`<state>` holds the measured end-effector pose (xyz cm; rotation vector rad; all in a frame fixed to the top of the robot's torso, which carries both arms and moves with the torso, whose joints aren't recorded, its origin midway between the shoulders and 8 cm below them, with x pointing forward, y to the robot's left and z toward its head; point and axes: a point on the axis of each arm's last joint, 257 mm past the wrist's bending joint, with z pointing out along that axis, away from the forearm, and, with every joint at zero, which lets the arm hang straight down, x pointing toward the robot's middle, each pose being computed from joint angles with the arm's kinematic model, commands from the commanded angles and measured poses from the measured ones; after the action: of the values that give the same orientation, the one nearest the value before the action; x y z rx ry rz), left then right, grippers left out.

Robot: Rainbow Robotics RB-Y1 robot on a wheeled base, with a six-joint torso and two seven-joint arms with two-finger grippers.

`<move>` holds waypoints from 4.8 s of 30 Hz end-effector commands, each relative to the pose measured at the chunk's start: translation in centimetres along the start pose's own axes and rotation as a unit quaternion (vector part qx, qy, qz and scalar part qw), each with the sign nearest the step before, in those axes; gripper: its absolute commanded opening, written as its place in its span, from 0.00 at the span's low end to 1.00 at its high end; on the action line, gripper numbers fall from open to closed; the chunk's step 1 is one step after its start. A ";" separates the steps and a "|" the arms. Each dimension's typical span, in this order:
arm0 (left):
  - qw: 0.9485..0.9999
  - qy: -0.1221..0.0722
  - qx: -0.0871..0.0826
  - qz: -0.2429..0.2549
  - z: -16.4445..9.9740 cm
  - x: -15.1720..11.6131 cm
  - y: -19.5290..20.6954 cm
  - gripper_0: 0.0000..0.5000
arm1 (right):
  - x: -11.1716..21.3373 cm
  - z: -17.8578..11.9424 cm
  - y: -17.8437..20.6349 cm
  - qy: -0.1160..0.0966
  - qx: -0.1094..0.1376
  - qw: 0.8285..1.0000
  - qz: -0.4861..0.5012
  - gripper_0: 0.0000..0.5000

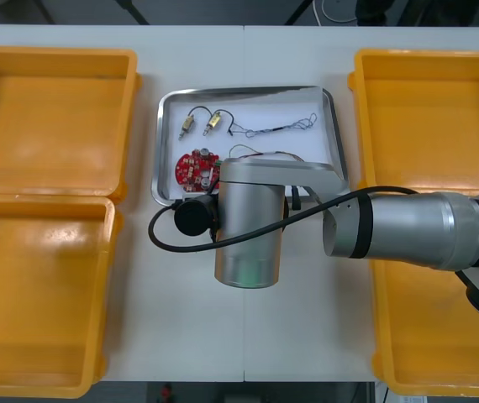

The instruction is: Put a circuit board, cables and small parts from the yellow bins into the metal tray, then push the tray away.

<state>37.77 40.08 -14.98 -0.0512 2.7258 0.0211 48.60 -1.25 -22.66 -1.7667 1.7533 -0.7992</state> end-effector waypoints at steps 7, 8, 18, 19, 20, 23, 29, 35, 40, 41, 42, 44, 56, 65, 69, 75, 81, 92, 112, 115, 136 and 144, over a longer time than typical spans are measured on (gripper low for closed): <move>0.998 -0.018 -0.024 0.046 -1.6 -0.7 1.5 1.00 | -3.5 -1.0 -6.1 -0.028 0.056 0.998 0.015 0.00; 0.998 -0.018 -0.024 0.046 -1.6 -0.7 1.5 1.00 | -3.4 -0.9 -6.6 -0.026 0.059 0.998 0.017 0.00; 0.998 -0.018 -0.024 0.046 -1.6 -0.7 1.5 1.00 | -5.2 0.6 -8.9 -0.050 0.079 0.995 0.033 0.00; 0.998 -0.018 -0.024 0.046 -1.6 -0.7 1.5 1.00 | -5.3 0.9 -9.3 -0.055 0.083 0.994 0.035 0.00; 0.998 -0.018 -0.024 0.046 -1.6 -0.7 1.5 1.00 | -5.5 1.1 -9.5 -0.059 0.085 0.994 0.035 0.00; 0.998 -0.018 -0.024 0.046 -1.6 -0.7 1.5 1.00 | -5.5 1.4 -10.1 -0.062 0.094 0.993 0.034 0.00; 0.998 -0.018 -0.024 0.046 -1.6 -0.7 1.5 1.00 | -4.7 2.0 -11.2 -0.054 0.109 0.992 0.033 0.00; 0.998 -0.018 -0.024 0.046 -1.6 -0.7 1.5 1.00 | -4.7 3.1 -12.4 -0.059 0.123 0.990 0.034 0.00; 0.998 -0.018 -0.024 0.046 -1.6 -0.7 1.5 1.00 | -4.8 3.5 -13.7 -0.064 0.133 0.988 0.036 0.00; 0.998 -0.018 -0.024 0.046 -1.6 -0.7 1.5 1.00 | -4.8 3.7 -14.0 -0.065 0.134 0.988 0.036 0.00; 0.998 -0.018 -0.024 0.046 -1.6 -0.7 1.5 1.00 | -4.9 3.9 -14.2 -0.069 0.137 0.988 0.036 0.00; 0.998 -0.018 -0.024 0.046 -1.6 -0.7 1.5 1.00 | -4.8 4.3 -14.7 -0.073 0.142 0.986 0.036 0.00; 0.998 -0.018 -0.024 0.046 -1.6 -0.7 1.5 1.00 | -5.0 5.6 -16.3 -0.085 0.153 0.984 0.040 0.00; 0.998 -0.018 -0.024 0.046 -1.6 -0.7 1.5 1.00 | -4.7 5.2 -16.3 -0.076 0.151 0.985 0.043 1.00; 0.998 -0.018 -0.024 0.046 -1.6 -0.7 1.5 1.00 | -4.7 4.0 -15.9 -0.067 0.137 0.987 0.057 1.00; 0.998 -0.018 -0.024 0.046 -1.6 -0.7 1.5 1.00 | -4.9 1.5 -14.3 -0.079 0.082 0.988 0.104 1.00; 0.998 -0.018 -0.024 0.046 -1.6 -0.7 1.5 1.00 | -3.8 -1.8 -12.1 -0.079 0.044 0.985 0.150 1.00; 0.998 -0.018 -0.024 0.046 -1.6 -0.7 1.5 1.00 | 2.2 -7.7 -8.4 -0.033 -0.020 0.970 0.238 1.00; 0.998 -0.018 -0.024 0.046 -1.6 -0.7 1.5 1.00 | 16.2 -12.3 -8.1 -0.094 -0.052 0.871 0.480 1.00; 0.998 -0.018 -0.024 0.046 -1.6 -0.7 1.5 1.00 | 18.6 -12.5 -6.6 -0.081 -0.056 0.844 0.528 1.00; 0.998 -0.018 -0.024 0.046 -1.6 -0.7 1.5 1.00 | 34.6 -14.5 0.5 0.025 -0.041 0.712 0.701 1.00; 0.998 -0.018 -0.024 0.046 -1.6 -0.7 1.5 1.00 | 37.0 -14.2 3.9 0.071 -0.044 0.689 0.720 1.00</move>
<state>37.78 40.12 -14.92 -0.0512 2.7239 0.0226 36.54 -35.76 -14.05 -0.0008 2.4892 -0.0260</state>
